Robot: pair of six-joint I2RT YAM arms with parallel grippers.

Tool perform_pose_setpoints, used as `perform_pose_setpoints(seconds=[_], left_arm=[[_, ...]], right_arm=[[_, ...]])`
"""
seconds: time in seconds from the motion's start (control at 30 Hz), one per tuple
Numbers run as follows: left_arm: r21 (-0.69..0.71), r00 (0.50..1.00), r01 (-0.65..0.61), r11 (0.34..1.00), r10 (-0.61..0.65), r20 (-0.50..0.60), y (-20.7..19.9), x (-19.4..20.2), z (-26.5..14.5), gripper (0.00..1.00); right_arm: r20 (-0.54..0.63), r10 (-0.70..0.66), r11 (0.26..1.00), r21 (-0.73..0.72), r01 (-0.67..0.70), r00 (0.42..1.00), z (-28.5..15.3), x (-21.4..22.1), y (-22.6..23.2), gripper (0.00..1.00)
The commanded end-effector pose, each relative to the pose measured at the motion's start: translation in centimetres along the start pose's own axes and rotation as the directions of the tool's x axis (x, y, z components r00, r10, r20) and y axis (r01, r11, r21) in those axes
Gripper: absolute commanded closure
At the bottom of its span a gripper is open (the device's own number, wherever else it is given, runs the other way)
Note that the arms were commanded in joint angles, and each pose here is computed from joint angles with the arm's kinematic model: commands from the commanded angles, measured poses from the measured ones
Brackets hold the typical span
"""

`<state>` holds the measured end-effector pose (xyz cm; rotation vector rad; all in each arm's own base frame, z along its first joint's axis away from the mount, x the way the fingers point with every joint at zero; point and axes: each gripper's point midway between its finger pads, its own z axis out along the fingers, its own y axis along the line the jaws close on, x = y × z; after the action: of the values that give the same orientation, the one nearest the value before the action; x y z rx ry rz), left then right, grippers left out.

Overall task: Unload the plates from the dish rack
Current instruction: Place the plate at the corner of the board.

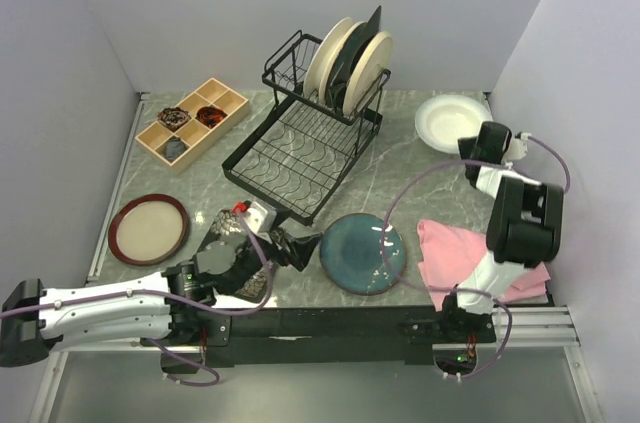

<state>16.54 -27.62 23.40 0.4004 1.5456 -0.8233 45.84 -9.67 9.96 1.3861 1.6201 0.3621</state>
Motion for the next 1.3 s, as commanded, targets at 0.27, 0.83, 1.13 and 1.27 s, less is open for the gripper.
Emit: perform_pose_setpoints(seconds=[0.27,0.83,1.13,1.27], left_arm=[[-0.018,0.975,0.097,0.995,-0.091,0.204,1.5,-4.7,-2.5,0.01],[-0.04,0.977,0.092,0.995,-0.083,0.197,1.9,-4.6,-2.5,0.01],[-0.035,0.976,0.098,0.995,-0.089,0.199,1.8,-4.7,-2.6,0.01],[-0.039,0.975,0.103,0.994,-0.093,0.204,2.0,-4.8,-2.7,0.01]], right_arm=[[0.017,0.162,0.937,-0.316,-0.148,0.987,9.5,-6.1,12.0,0.99],[0.015,0.169,0.974,-0.154,-0.165,0.985,14.8,-5.7,9.7,0.78],[-0.012,0.143,0.985,-0.1,-0.144,0.99,14.8,-5.0,8.6,0.54],[-0.03,0.115,0.992,-0.056,-0.117,0.993,14.0,-5.2,8.5,0.41]])
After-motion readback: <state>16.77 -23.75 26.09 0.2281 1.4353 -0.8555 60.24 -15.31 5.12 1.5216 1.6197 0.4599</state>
